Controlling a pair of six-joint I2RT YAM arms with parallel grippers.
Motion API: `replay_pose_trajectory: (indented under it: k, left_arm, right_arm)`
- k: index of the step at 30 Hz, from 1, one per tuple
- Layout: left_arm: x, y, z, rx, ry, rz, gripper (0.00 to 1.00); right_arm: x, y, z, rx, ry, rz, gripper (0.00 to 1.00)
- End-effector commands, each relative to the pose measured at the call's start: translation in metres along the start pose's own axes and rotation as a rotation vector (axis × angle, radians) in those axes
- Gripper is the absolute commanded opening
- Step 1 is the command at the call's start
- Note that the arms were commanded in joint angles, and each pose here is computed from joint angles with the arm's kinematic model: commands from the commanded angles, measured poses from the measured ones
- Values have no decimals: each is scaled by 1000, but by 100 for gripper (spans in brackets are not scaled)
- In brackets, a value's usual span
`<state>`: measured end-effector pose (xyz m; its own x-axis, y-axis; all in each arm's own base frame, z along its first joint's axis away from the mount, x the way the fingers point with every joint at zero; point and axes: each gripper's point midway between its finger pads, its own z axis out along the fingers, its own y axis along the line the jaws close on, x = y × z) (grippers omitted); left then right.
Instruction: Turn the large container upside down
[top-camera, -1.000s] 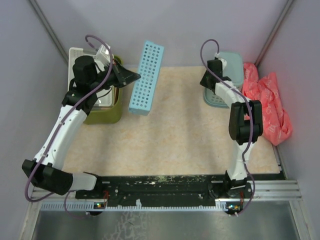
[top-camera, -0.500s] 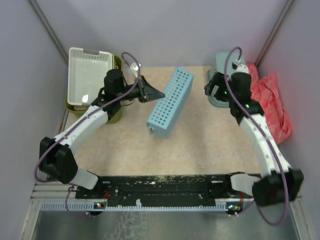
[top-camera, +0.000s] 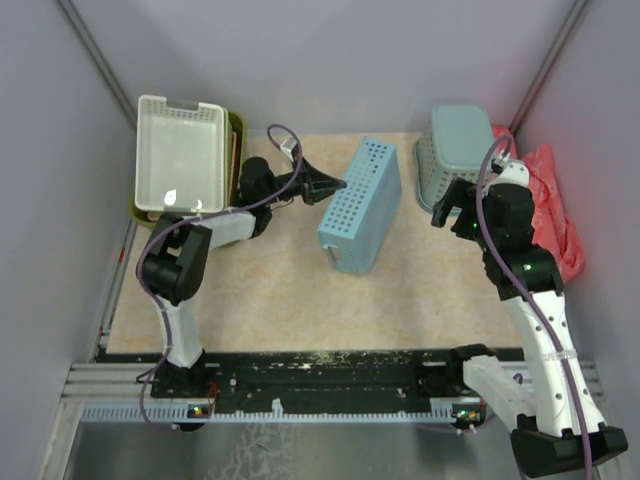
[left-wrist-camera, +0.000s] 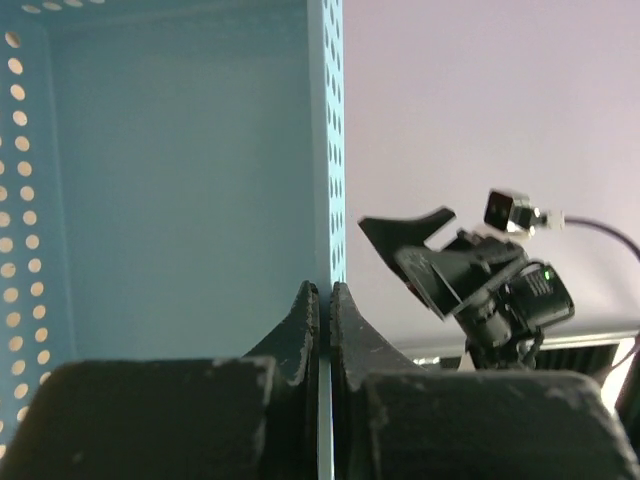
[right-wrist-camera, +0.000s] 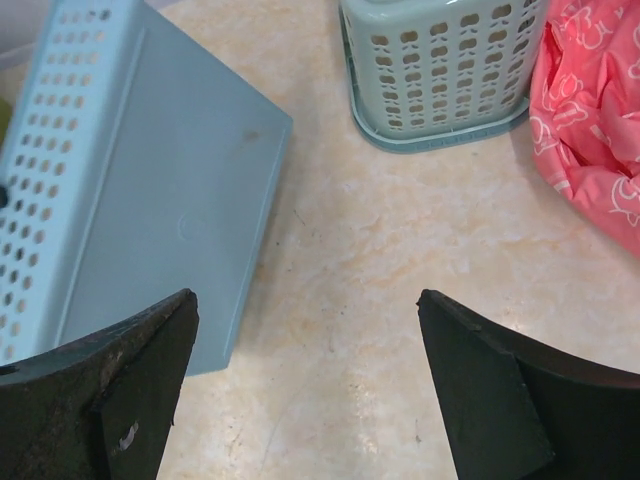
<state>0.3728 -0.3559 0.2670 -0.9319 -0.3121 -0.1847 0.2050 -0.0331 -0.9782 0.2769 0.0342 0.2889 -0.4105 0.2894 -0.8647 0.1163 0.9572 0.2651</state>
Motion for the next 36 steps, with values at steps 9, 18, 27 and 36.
replay_pose_trajectory:
  k: [9,18,27,36]
  left_arm:
    - [-47,51,-8,-70,-90,1,0]
    - [-71,117,-25,-376,-65,203,75]
    - [-116,96,-42,-721,-95,539,100]
    - [-116,100,-49,-791,-82,560,100]
  right_arm:
    - [-7,13,-10,-62,-8,50,93]
    - [31,28,7,-157,128,69,93]
    - [70,41,16,-220,240,36,93]
    - [128,82,25,-353,414,21,94]
